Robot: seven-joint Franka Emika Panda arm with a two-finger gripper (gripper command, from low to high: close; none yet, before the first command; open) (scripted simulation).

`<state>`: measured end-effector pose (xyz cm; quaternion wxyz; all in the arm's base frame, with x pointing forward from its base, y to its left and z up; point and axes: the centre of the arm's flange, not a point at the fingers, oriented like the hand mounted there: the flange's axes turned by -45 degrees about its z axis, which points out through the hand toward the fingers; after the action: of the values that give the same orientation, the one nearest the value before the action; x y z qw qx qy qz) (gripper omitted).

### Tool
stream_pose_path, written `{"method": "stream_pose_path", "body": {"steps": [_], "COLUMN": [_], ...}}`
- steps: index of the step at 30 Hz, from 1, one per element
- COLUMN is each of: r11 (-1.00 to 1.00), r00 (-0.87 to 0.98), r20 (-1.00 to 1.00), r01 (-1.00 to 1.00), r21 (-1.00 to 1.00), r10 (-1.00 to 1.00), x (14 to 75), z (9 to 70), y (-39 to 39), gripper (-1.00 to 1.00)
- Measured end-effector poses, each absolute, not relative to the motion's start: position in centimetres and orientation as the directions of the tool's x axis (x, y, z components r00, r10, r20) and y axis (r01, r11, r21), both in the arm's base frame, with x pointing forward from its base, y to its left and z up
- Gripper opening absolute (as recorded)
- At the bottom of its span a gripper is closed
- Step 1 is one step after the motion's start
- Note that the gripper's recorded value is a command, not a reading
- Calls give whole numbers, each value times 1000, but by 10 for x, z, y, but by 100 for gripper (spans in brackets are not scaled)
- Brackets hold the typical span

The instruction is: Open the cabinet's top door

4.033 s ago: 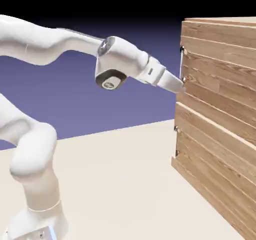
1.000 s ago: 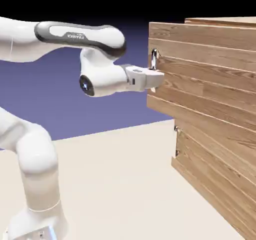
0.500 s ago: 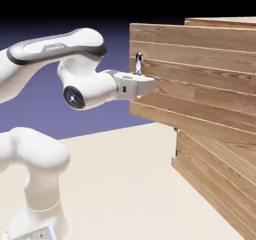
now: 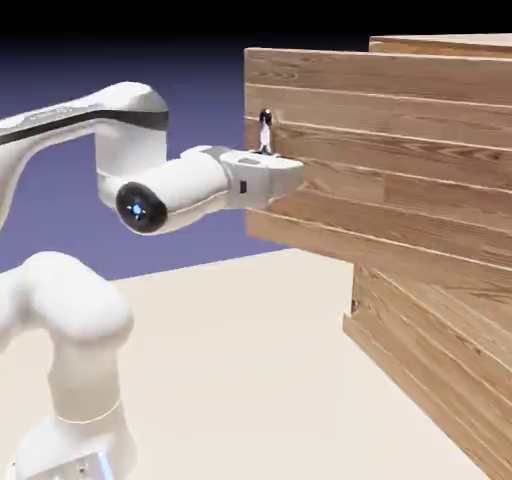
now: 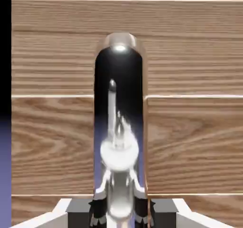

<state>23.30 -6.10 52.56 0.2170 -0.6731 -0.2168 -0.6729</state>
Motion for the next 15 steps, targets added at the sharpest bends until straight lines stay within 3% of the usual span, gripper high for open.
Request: {"method": "stream_pose_path", "body": {"steps": [15], "r11": [-657], "r00": [0], "r20": [1000], "r01": [754], "r21": [0], "r10": [1], "x": [178], "z": [526], "y": [-156], "gripper": [-100]}}
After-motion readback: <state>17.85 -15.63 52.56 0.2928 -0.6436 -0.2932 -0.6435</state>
